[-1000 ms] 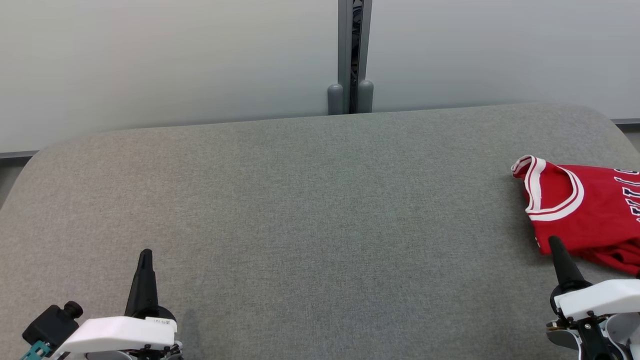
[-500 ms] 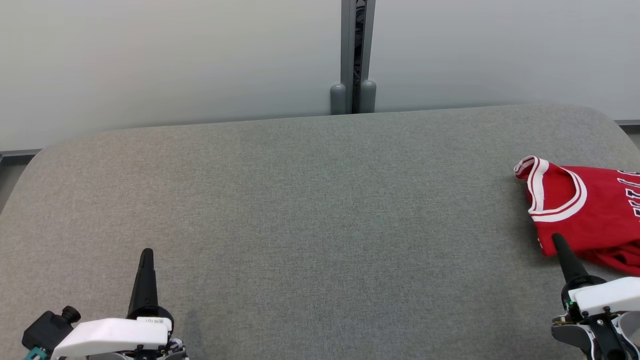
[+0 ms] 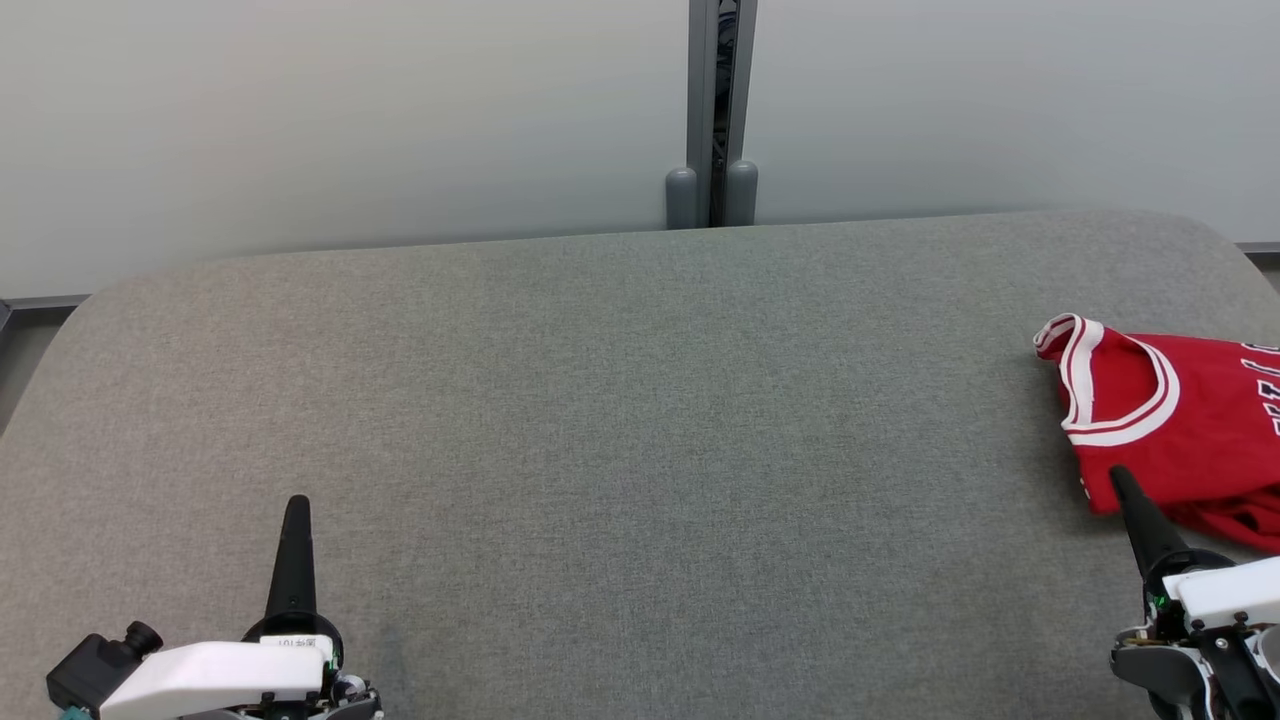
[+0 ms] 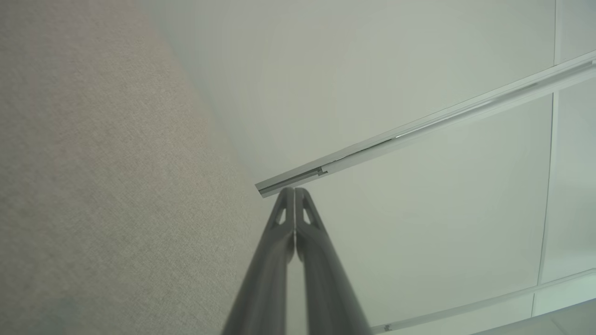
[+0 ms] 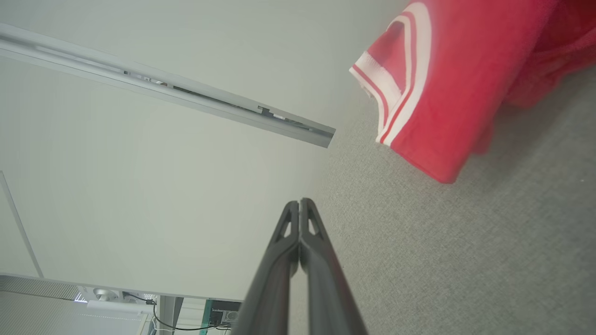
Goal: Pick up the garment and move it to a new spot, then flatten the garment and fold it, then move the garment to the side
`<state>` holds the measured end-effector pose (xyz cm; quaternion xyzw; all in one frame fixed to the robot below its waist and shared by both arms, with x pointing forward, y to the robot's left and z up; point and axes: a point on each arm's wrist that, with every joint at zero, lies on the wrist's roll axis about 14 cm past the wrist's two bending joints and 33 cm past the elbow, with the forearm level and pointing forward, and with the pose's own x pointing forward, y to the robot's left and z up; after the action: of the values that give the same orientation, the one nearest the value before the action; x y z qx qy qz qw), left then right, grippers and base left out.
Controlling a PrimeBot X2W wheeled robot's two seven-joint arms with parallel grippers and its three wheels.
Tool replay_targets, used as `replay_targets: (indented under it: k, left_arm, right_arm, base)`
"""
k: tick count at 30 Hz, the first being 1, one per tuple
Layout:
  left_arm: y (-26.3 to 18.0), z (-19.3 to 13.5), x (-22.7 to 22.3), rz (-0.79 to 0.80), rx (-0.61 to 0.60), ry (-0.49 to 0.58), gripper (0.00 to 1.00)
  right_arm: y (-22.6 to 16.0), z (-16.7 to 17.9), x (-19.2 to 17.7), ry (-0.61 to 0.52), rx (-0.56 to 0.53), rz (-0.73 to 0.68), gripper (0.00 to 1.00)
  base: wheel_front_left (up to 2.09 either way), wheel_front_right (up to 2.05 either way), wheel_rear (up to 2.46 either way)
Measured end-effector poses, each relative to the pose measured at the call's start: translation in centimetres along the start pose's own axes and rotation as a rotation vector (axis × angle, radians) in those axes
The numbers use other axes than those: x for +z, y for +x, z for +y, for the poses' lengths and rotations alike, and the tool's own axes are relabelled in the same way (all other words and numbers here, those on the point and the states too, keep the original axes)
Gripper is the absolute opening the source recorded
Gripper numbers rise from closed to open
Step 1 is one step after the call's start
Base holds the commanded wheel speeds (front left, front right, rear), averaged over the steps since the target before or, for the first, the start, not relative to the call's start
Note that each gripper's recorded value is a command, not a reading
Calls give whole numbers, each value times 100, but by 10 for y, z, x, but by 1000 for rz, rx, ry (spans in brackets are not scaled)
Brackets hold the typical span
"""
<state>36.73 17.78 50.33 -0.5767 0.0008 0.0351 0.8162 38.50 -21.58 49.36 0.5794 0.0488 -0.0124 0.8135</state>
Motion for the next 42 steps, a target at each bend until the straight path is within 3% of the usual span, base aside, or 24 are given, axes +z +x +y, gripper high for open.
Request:
replay_targets:
  k: [42]
  left_arm:
    - [-8,-12,7,-24,-37,-336,0]
  right_arm:
    - [4,14,7,321,94,25,0]
  base:
    - [0,0,0]
